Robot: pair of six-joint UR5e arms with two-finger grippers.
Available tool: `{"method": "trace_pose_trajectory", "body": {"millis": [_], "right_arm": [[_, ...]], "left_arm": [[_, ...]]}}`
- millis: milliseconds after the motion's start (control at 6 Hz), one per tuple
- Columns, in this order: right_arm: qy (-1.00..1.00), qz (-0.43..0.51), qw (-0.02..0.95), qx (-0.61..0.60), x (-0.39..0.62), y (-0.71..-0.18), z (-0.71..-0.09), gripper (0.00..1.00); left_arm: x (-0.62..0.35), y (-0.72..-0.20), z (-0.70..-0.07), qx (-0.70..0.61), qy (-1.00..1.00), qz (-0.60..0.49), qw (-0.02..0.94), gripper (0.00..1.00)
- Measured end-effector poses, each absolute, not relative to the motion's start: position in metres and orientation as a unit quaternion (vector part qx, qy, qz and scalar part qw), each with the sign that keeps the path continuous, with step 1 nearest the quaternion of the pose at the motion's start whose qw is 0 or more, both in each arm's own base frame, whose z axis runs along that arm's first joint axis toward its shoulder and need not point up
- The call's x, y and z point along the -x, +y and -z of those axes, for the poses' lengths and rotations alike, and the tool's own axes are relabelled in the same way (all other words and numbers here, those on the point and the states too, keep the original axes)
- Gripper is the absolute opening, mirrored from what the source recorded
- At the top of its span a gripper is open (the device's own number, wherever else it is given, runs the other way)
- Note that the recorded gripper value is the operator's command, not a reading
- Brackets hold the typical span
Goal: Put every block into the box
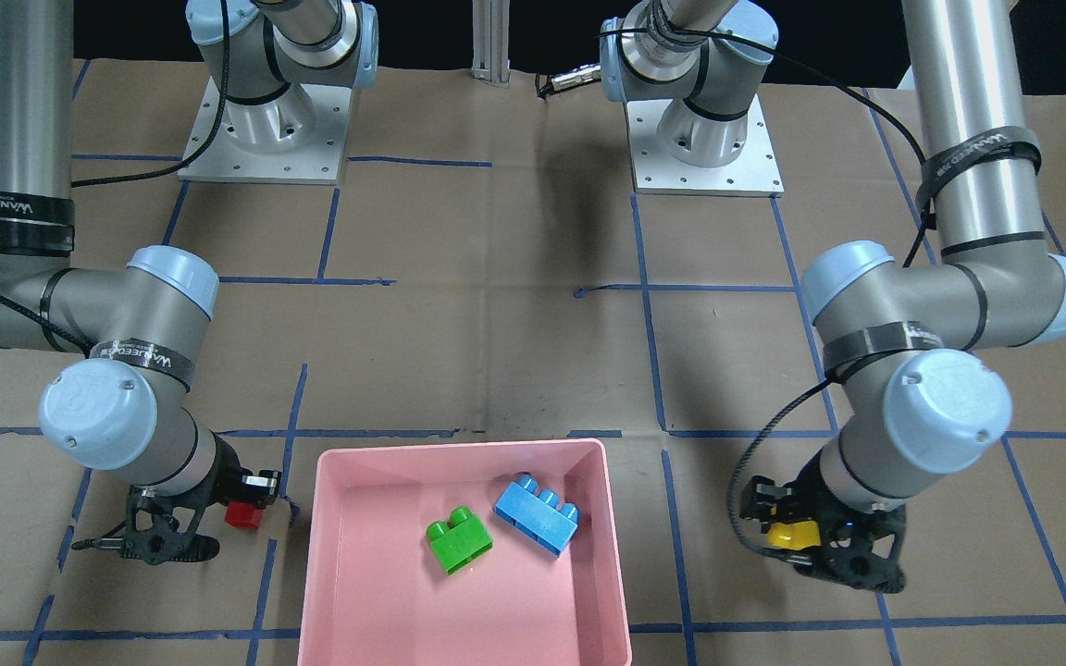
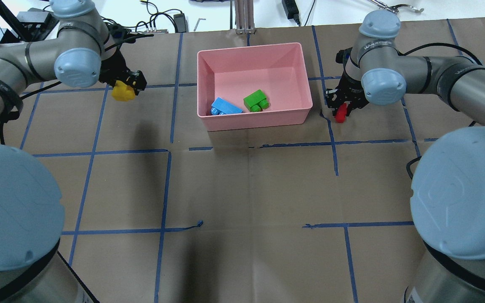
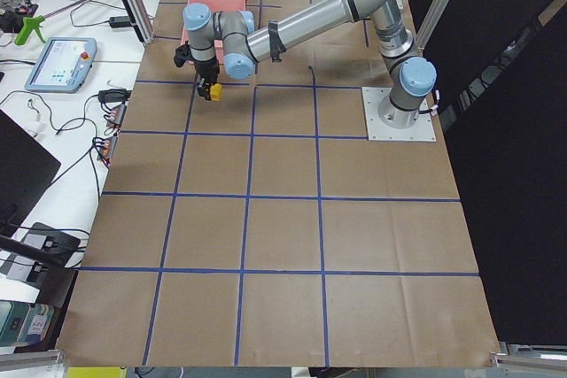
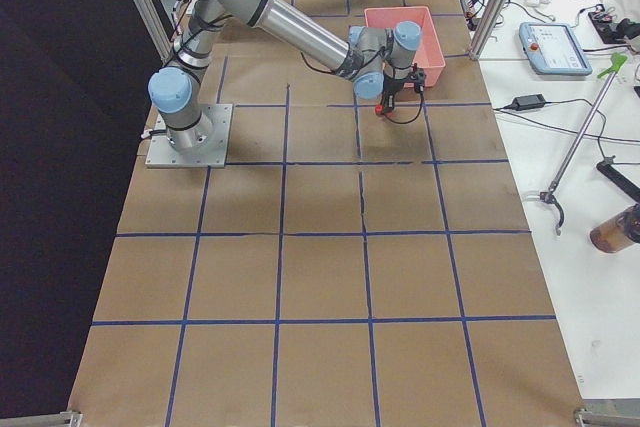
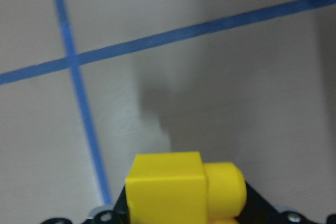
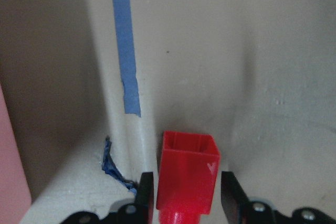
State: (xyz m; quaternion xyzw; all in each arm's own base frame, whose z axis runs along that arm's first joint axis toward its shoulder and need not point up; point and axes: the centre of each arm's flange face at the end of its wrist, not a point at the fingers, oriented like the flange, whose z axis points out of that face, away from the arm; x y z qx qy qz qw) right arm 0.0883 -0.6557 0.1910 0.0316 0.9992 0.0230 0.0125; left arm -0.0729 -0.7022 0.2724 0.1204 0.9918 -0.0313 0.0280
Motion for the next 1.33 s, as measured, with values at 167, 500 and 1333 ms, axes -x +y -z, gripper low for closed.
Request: {"method": "trace_pose_trajectory", "body": {"millis": [167,500,1333], "right_arm": [[0.999,-0.025,0.012,-0.032,-0.088,-0.655,-0.19,0.25],[0.999,-0.017,0.011,-0.025,-0.087,-0.66,-0.199,0.26],[0.999,-0.043,0.004,0.008,-0.069,-0.676,-0.34,0.26]], "left_arm": [[0.14,-0.708,-0.278,-0.097,0.994,0.044,0.024,0.14],[0.259,-0.702,-0.279,0.014,0.998,0.06,-0.001,0.15],[0.331,-0.676,-0.264,0.07,0.996,0.049,-0.029,0.99]]}}
